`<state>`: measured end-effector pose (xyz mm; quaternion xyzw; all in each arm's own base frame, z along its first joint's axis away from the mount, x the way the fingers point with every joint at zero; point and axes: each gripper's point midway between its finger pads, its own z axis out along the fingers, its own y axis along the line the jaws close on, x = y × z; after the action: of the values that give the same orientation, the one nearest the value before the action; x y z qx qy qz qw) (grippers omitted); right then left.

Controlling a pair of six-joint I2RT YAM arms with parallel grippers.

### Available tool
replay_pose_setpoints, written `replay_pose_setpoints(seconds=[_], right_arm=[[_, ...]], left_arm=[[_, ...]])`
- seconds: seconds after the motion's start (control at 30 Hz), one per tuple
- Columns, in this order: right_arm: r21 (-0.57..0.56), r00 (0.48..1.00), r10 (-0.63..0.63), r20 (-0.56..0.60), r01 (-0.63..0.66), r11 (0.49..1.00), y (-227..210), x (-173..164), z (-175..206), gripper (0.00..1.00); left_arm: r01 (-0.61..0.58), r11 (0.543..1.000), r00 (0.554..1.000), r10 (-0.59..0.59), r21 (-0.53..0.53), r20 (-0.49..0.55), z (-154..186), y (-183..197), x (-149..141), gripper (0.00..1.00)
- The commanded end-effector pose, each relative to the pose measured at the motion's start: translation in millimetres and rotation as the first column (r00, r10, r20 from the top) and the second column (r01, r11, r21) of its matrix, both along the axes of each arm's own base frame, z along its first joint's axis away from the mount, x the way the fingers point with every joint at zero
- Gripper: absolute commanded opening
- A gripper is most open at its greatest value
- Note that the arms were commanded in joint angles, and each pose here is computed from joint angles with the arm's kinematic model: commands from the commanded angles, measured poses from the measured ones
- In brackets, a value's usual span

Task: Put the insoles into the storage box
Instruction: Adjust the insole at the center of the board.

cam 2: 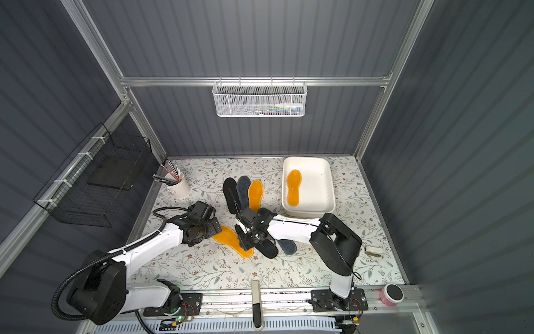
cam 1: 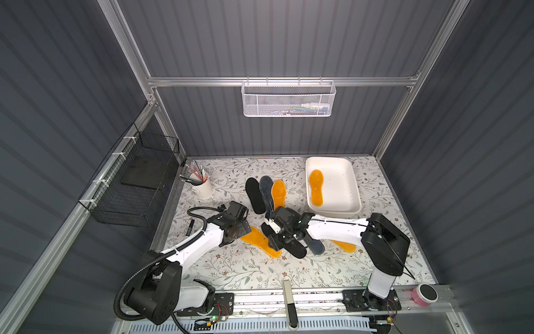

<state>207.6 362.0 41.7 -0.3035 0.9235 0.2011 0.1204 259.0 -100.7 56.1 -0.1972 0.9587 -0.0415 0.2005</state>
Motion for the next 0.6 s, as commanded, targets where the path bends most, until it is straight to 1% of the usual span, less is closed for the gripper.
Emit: replay_pose_setpoints(seconds=[0.0, 0.1, 0.17, 0.27, 0.43, 0.57], right_arm=[[-0.028, 1.0, -0.001, 0.001, 0.001, 1.0, -0.1, 0.4, -2.6, 0.49], [-0.033, 1.0, 0.005, -0.005, -0.005, 0.999, 2.7, 0.9, -6.5, 0.49], [-0.063, 1.0, 0.0, -0.02, -0.001, 0.998, -1.7, -1.2, -11.8, 0.48], [-0.072, 1.0, -0.005, -0.026, 0.003, 0.997, -1.4, -0.7, -16.0, 0.48], [-0.082, 0.999, 0.001, -0.047, -0.005, 0.997, 0.7, -4.4, -21.9, 0.48], [-0.076, 0.999, 0.007, -0.036, -0.01, 0.997, 1.6, -5.9, -19.0, 0.48]], left_arm=[[0.003, 1.0, 1.0, -0.002, 0.028, -0.014, -4.3, 8.5, -6.4, 1.0], [0.003, 1.0, 1.0, -0.002, 0.028, -0.014, -5.1, 8.4, -6.3, 1.0], [0.007, 1.0, 1.0, -0.006, 0.026, -0.012, -4.8, 7.4, -5.1, 1.0], [0.008, 1.0, 1.0, -0.008, 0.029, -0.013, -5.7, 7.5, -4.6, 1.0], [0.012, 1.0, 1.0, -0.011, 0.028, -0.012, -6.1, 7.0, -4.4, 1.0], [0.012, 0.999, 1.0, -0.012, 0.03, -0.011, -6.3, 7.6, -4.8, 1.0]])
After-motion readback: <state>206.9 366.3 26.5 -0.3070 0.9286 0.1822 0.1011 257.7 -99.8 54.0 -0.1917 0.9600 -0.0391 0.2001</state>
